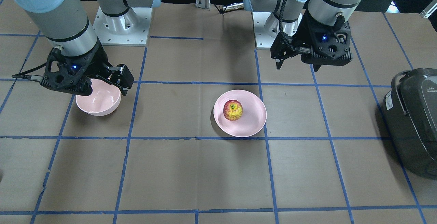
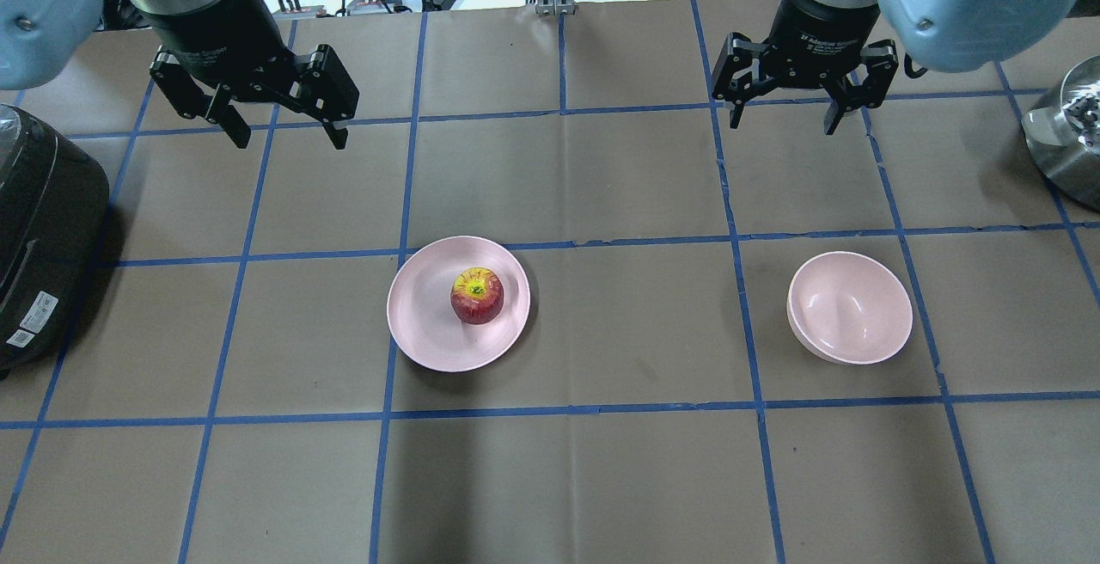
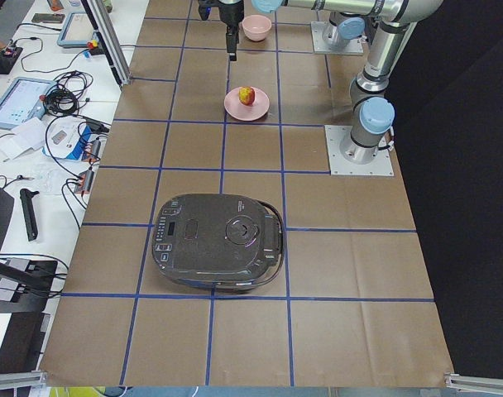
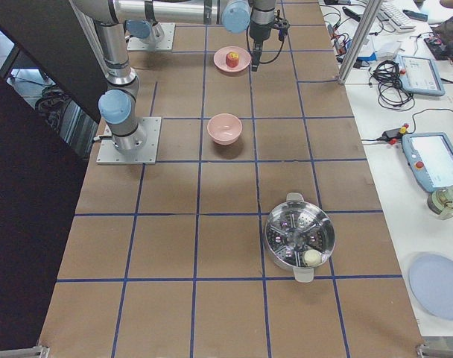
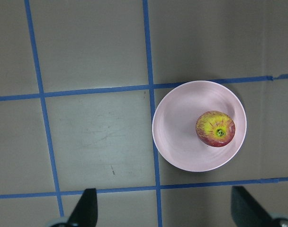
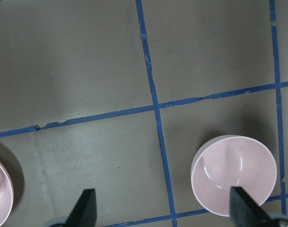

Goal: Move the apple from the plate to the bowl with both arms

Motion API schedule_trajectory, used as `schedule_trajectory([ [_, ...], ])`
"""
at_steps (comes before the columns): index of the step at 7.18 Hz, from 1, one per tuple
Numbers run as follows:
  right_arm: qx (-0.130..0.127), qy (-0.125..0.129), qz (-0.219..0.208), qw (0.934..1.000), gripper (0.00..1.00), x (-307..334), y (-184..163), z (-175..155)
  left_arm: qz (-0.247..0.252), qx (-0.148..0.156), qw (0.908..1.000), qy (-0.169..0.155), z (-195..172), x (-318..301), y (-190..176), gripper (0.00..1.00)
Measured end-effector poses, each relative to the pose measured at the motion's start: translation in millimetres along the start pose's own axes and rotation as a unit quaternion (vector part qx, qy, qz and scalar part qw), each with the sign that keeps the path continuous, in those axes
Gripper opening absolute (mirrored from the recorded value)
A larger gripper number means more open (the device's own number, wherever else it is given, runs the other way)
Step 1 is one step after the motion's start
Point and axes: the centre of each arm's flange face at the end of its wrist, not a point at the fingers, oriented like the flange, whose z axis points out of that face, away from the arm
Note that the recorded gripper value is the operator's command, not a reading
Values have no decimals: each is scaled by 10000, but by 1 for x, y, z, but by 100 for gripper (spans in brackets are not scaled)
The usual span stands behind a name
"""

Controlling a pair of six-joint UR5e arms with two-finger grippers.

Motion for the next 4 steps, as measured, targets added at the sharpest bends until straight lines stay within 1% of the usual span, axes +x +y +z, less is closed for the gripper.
schedule_trajectory([
  [2,-18,11,-2,10000,100,1,-1,2,-4,0,10000,-5,0,-1,0,100],
  [3,-103,70,-93,9999,100,11,-3,10,-4,0,10000,-7,0,-1,0,100],
  [4,-295,190,-200,9992,100,40,-9,28,-1,0,10000,-7,0,0,0,100],
])
